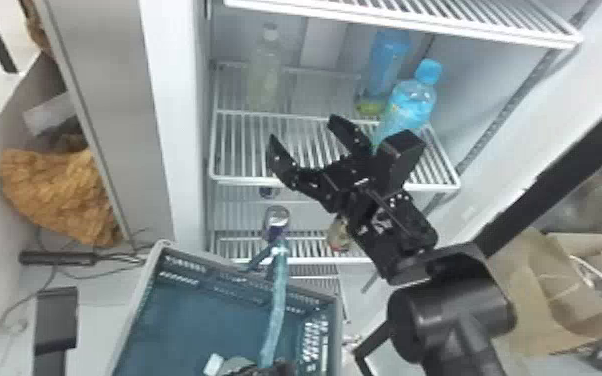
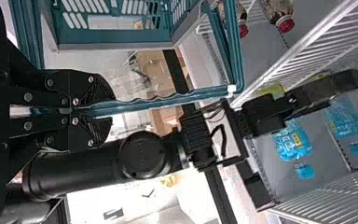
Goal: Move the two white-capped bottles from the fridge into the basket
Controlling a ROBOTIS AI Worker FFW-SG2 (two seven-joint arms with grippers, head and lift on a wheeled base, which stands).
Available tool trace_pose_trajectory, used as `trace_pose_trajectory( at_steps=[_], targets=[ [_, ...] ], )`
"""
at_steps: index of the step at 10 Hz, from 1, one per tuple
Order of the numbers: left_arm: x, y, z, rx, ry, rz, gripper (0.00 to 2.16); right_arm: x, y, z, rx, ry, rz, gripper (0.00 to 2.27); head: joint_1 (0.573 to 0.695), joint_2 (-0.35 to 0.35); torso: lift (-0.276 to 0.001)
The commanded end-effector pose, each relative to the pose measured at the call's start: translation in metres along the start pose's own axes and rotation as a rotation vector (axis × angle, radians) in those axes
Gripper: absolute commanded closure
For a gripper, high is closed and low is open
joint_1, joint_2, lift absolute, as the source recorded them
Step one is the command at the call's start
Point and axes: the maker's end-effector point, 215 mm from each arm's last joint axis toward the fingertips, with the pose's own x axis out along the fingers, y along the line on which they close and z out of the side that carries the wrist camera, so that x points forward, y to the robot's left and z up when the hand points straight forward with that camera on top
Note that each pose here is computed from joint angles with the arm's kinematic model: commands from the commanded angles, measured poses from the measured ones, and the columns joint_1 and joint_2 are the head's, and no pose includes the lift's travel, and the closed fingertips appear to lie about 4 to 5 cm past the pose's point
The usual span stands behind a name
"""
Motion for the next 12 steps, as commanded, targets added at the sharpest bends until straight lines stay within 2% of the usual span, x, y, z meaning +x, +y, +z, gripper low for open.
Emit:
trace_pose_trajectory(
  at_steps=[1,4,8,12],
  targets=[
    [0.001,-0.001,0.001,0.003,0.001,-0.002,1.19,0.017,0.0,0.002,-0.007,-0.012,0.002,0.0,0.695,-0.207,0.0],
    [0.001,-0.001,0.0,0.004,0.004,-0.002,1.19,0.036,-0.013,0.01,-0.018,-0.041,-0.046,0.0,0.695,-0.188,0.0],
    [0.002,-0.002,-0.002,0.006,0.012,-0.006,1.19,0.06,-0.017,-0.012,-0.024,-0.021,-0.073,0.0,0.695,-0.181,0.0],
    [0.006,-0.005,-0.004,0.011,0.025,-0.017,1.19,0.086,-0.019,-0.005,-0.035,-0.05,-0.09,0.0,0.695,-0.17,0.0]
  ],
)
